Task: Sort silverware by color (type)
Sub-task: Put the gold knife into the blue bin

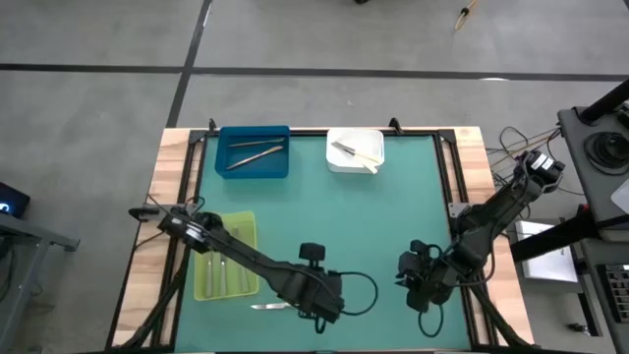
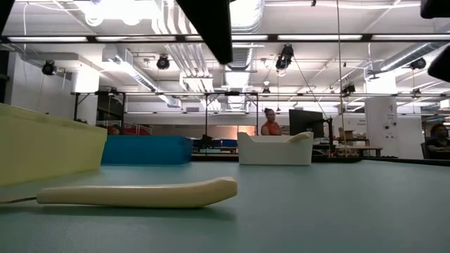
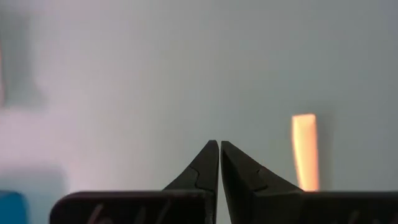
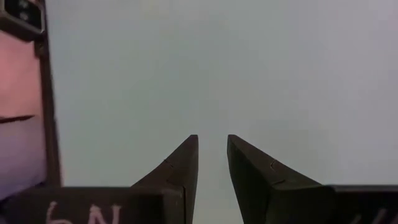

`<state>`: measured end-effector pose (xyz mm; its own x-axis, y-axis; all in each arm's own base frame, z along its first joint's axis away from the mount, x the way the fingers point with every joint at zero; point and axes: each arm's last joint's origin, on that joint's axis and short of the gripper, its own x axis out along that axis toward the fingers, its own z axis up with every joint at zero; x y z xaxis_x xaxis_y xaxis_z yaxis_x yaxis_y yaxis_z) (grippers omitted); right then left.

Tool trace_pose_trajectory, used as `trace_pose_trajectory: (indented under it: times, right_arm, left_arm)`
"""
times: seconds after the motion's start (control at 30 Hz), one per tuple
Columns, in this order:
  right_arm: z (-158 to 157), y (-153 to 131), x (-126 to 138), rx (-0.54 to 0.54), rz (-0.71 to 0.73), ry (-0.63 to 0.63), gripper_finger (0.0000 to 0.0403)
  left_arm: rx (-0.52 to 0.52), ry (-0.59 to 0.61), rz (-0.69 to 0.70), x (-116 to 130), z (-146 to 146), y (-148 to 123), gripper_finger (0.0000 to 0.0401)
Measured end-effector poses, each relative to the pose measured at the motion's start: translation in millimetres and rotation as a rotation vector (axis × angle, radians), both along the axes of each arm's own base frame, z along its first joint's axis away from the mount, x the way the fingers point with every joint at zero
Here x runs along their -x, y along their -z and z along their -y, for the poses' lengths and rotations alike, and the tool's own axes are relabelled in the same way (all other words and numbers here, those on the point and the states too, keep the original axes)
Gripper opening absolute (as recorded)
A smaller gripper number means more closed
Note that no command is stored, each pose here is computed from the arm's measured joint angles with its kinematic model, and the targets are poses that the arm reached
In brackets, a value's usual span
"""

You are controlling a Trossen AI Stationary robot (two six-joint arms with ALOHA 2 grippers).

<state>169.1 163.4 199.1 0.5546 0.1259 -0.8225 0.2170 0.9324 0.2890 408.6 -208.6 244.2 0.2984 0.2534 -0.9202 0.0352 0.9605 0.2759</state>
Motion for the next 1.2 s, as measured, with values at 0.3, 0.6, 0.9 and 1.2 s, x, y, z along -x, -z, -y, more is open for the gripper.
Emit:
trace_pose_trajectory:
  times: [0.3,0.6,0.9,1.2]
  right_arm:
    - [10,-10,15,-0.163,-0.170,0.077,0.0086]
    - [33,-18,41,-0.242,-0.375,0.426,0.0128]
    - [35,-13,47,-0.296,-0.551,0.663,0.0172]
    - [26,9,38,-0.198,-0.607,0.761,0.0173]
  left_arm:
    - [-0.034,0.078,0.180,42,-36,-35,0.0000]
    - [-0.057,0.049,0.461,110,-81,-25,0.0000]
    - [-0.377,-0.150,0.716,154,-115,-34,0.0000]
    - [-0.380,-0.264,0.871,170,-125,-62,0.0000]
